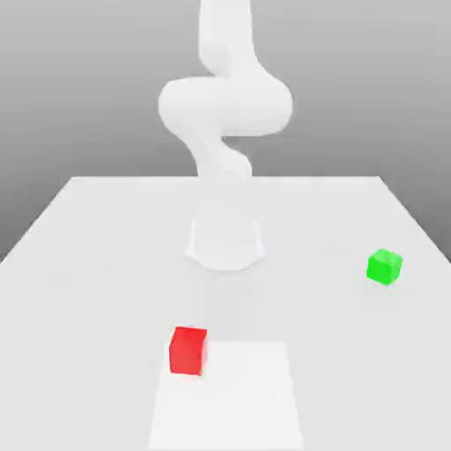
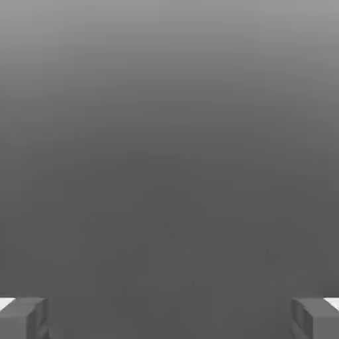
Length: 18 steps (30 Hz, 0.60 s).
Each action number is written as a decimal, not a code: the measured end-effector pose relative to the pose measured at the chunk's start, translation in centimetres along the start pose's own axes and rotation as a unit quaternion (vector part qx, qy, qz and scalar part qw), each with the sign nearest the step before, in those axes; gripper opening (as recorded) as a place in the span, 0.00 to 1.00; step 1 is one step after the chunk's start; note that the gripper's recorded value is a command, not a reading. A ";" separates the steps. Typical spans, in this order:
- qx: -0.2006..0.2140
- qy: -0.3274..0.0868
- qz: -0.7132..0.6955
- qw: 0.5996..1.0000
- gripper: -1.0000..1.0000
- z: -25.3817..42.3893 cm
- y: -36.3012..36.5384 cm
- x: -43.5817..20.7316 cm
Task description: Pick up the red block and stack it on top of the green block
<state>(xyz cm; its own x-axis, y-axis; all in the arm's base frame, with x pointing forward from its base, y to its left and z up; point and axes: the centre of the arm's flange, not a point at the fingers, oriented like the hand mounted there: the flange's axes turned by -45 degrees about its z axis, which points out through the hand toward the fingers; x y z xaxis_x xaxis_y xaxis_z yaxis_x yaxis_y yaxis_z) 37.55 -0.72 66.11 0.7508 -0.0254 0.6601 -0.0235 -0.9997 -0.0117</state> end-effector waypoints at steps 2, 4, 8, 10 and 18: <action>-0.004 -0.038 0.005 0.999 0.50 5.2 0.7 -1.6; -0.007 -0.075 0.010 0.997 0.50 10.0 1.4 -3.6; -0.014 -0.149 0.021 0.989 0.50 18.4 2.8 -9.2; -0.017 -0.186 0.027 0.982 0.50 22.0 3.4 -12.7; -0.026 -0.340 0.051 0.939 0.50 32.3 5.5 -30.6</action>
<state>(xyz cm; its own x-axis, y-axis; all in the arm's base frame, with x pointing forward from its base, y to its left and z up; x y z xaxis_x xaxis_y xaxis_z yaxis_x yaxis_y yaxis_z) 35.80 -5.69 21.58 0.9901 -0.1380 0.0249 -0.1380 -0.9904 -0.0007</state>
